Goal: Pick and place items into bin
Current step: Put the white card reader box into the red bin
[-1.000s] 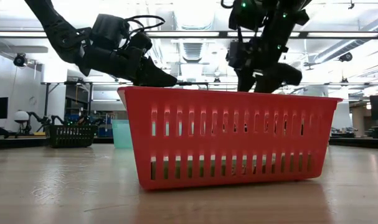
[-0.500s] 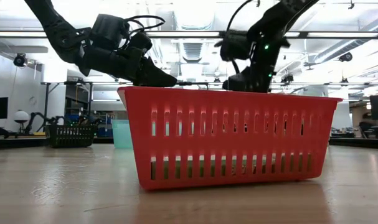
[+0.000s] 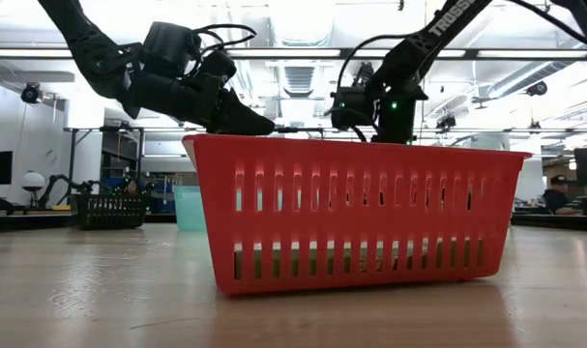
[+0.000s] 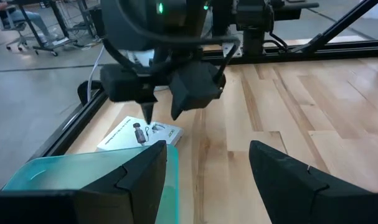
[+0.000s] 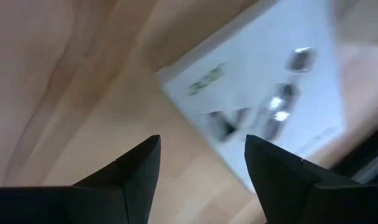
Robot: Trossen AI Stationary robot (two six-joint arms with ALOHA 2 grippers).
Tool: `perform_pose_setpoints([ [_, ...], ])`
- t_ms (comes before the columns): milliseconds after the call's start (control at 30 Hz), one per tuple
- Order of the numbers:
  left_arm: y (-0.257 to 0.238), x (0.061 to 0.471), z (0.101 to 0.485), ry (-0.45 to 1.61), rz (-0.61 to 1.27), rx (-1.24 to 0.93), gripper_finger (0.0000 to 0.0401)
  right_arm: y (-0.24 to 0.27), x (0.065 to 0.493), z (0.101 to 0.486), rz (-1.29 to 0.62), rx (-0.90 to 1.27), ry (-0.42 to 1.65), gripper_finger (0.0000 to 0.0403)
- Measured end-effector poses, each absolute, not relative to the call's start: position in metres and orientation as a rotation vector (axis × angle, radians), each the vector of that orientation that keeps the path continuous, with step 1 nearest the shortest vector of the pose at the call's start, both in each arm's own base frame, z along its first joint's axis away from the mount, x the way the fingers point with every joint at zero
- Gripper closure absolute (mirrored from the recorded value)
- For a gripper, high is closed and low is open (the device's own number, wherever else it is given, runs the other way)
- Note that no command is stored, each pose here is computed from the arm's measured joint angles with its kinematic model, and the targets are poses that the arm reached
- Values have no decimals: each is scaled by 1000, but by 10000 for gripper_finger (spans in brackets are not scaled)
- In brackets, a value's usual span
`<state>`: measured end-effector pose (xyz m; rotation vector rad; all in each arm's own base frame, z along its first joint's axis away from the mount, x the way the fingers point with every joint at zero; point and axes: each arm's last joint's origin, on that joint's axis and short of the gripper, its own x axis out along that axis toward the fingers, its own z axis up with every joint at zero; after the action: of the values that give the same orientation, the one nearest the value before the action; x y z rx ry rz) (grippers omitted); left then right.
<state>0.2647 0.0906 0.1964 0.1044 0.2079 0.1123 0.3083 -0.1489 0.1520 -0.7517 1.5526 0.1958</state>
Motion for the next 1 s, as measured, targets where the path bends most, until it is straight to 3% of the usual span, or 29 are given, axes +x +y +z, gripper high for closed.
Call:
perform_pose_setpoints([
  [700, 91, 265, 196, 209, 113, 105, 189, -145, 312, 132, 385, -859, 1605, 241],
  [1000, 91, 265, 196, 209, 112, 105, 189, -128, 318, 131, 426, -886, 1594, 289],
])
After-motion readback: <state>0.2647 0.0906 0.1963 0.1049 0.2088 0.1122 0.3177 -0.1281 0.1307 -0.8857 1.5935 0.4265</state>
